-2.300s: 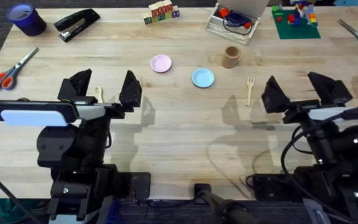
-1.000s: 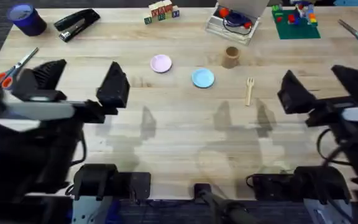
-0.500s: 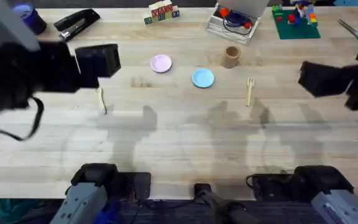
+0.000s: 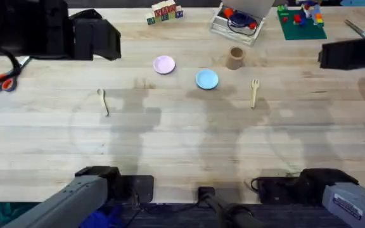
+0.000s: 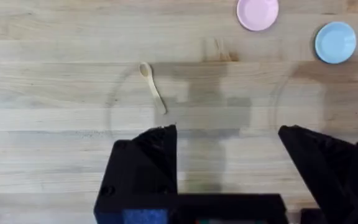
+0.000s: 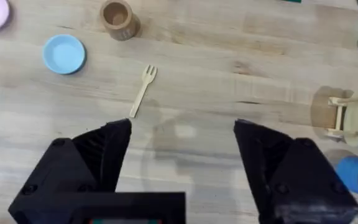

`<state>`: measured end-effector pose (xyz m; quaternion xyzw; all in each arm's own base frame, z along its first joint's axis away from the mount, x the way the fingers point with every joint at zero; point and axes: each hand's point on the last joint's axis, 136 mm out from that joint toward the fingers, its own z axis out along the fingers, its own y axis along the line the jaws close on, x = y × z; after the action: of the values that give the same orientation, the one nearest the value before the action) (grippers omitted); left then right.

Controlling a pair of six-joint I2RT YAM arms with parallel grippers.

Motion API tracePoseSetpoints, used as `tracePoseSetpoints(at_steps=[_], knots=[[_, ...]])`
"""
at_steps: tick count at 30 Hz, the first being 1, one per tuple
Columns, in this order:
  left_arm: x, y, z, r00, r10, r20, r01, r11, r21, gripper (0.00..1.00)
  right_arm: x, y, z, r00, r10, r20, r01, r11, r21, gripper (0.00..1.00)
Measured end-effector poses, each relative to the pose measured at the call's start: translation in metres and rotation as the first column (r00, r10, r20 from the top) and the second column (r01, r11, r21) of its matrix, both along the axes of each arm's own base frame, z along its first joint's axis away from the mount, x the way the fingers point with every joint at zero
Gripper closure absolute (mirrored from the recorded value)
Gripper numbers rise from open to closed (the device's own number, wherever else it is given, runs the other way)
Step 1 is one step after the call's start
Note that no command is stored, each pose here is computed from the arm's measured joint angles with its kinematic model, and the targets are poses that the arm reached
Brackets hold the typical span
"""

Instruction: Pick up a utensil and set it on the pink plate, then put the other utensil in the container.

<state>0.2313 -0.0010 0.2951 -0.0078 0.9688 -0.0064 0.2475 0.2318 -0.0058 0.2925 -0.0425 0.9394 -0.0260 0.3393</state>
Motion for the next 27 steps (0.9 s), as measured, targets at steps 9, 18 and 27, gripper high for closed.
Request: tracePoseSetpoints(at_steps=[9, 18, 27], knots=[[0.01, 0.0, -0.011, 0.998, 0.0, -0.058, 0.0, 1.0, 0.0, 0.007, 0.01, 0.0, -0.006, 0.999, 0.0, -0.044, 0.0, 1.0, 0.001, 0.006], [0.001, 0.003, -0.019, 0.992, 0.054, -0.113, -0.055, 0.998, -0.007, 0.007, 0.015, 0.0, -0.015, 0.996, 0.0, -0.086, 0.0, 1.0, 0.002, 0.007], [0.007, 0.017, -0.068, 0.963, 0.196, -0.186, -0.192, 0.981, 0.04, 0.007, 0.009, 0.0, -0.024, 0.99, 0.0, -0.141, 0.0, 1.0, 0.003, 0.007]])
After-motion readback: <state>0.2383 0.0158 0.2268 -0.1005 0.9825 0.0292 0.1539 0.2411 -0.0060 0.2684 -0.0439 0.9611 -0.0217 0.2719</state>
